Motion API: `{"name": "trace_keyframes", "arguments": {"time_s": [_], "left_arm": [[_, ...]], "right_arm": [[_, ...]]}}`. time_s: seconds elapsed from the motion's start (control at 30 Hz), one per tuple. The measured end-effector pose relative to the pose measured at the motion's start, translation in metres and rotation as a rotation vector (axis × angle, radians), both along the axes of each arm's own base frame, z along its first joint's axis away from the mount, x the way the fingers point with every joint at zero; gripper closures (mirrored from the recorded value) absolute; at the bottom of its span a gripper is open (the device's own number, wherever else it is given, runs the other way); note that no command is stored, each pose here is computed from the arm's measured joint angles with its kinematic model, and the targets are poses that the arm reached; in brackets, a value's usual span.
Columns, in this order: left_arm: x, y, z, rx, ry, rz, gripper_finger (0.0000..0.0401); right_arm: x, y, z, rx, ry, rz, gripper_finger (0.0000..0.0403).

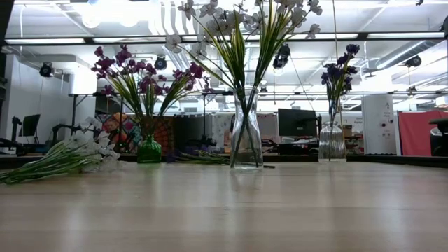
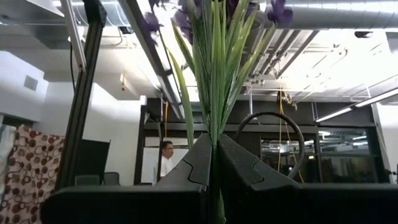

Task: Sort flowers into vase by color
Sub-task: Put the bottom blue flowers into the top transparent flower vase

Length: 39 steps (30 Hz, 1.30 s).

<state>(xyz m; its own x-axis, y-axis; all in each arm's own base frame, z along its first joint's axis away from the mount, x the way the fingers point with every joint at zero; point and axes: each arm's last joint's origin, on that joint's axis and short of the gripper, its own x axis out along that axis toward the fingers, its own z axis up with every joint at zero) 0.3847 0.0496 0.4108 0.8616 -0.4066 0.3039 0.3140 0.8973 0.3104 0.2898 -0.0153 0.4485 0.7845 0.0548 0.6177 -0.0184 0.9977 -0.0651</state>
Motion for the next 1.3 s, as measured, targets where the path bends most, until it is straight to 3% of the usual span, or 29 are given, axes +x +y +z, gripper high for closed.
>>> {"name": "trace_keyframes", "arguments": {"time_s": [0.2, 0.33, 0.5, 0.57, 0.9, 1.17, 1.3], "left_arm": [[0.001, 0.000, -0.002, -0.009, 0.010, 0.009, 0.0168], [0.001, 0.000, -0.003, -0.017, 0.023, 0.011, 0.0242], [0.002, 0.000, -0.006, -0.026, 0.055, 0.014, 0.0363], [0.002, 0.001, -0.006, -0.037, 0.064, 0.014, 0.0389], [-0.002, 0.000, -0.004, -0.089, 0.103, -0.017, 0.0395], [-0.011, -0.003, 0.002, -0.061, 0.151, -0.039, 0.0396], [-0.019, -0.002, 0.001, -0.086, 0.251, 0.037, 0.0397]], "right_arm": [[0.001, 0.000, 0.000, 0.000, -0.014, 0.000, 0.0390], [-0.002, 0.000, 0.001, 0.000, -0.011, 0.000, 0.0390], [-0.001, 0.000, 0.001, 0.003, 0.013, 0.003, 0.0390], [-0.001, 0.000, 0.000, 0.007, 0.027, 0.013, 0.0390], [-0.011, 0.001, 0.004, -0.014, 0.081, -0.012, 0.0376], [-0.032, 0.000, 0.007, 0.044, 0.217, -0.051, 0.0273], [-0.043, 0.001, 0.005, 0.009, 0.324, -0.086, 0.0224]]}}
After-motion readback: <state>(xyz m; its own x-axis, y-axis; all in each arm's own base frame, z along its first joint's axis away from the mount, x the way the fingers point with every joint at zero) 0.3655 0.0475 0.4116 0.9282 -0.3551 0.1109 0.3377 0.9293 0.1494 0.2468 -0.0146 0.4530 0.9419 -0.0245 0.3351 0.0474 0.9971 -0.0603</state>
